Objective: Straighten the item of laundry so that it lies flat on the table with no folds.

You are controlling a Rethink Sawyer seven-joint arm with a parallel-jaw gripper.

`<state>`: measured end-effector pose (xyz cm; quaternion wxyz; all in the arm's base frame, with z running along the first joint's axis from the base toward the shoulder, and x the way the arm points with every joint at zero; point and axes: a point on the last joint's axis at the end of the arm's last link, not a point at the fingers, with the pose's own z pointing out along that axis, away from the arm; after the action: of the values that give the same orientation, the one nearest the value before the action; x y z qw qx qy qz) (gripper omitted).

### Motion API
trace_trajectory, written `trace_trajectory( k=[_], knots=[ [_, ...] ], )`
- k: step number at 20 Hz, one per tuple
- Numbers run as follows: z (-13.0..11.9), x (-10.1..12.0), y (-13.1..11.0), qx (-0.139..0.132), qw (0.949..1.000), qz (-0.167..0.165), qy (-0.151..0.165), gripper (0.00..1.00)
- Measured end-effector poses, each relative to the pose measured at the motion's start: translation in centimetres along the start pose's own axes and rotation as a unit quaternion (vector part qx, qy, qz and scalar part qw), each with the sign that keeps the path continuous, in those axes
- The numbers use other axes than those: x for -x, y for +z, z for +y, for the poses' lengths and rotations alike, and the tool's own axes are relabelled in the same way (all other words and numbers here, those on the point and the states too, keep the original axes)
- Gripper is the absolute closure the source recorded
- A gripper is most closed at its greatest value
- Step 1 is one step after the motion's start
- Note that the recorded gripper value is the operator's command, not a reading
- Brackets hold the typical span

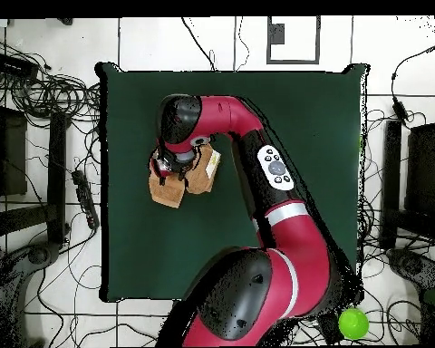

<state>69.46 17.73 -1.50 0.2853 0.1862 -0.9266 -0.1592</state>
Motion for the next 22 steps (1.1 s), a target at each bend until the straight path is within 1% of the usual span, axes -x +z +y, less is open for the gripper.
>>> trace_trajectory(
  k=[4, 7, 11, 13, 14, 15, 16, 17, 18, 20, 21, 22],
  knots=[
    [0.0, -0.1, -0.1, 0.000, 1.0000, 0.004, 0.000, 0.00],
    [0.2, -0.4, -0.4, 0.000, 0.9998, 0.018, 0.000, 0.00],
    [0.8, -1.1, -1.1, -0.004, 0.9985, 0.055, 0.000, 0.00],
    [1.2, -1.5, -1.6, -0.008, 0.9969, 0.078, 0.001, 0.00],
    [1.4, -1.8, -1.9, -0.012, 0.9957, 0.092, 0.001, 0.00],
    [2.1, -2.5, -2.8, -0.019, 0.9915, 0.129, 0.003, 0.00],
    [2.4, -2.9, -3.3, -0.023, 0.9889, 0.146, 0.005, 0.00],
    [2.5, -3.1, -3.5, -0.025, 0.9878, 0.154, 0.005, 0.00],
    [2.7, -3.4, -4.0, -0.029, 0.9851, 0.169, 0.007, 0.00],
    [2.9, -3.8, -4.6, -0.035, 0.9815, 0.188, 0.010, 0.00],
    [3.1, -4.3, -5.5, -0.041, 0.9775, 0.206, 0.015, 0.00],
    [3.1, -4.4, -5.9, -0.042, 0.9769, 0.209, 0.017, 0.00]
  ],
)
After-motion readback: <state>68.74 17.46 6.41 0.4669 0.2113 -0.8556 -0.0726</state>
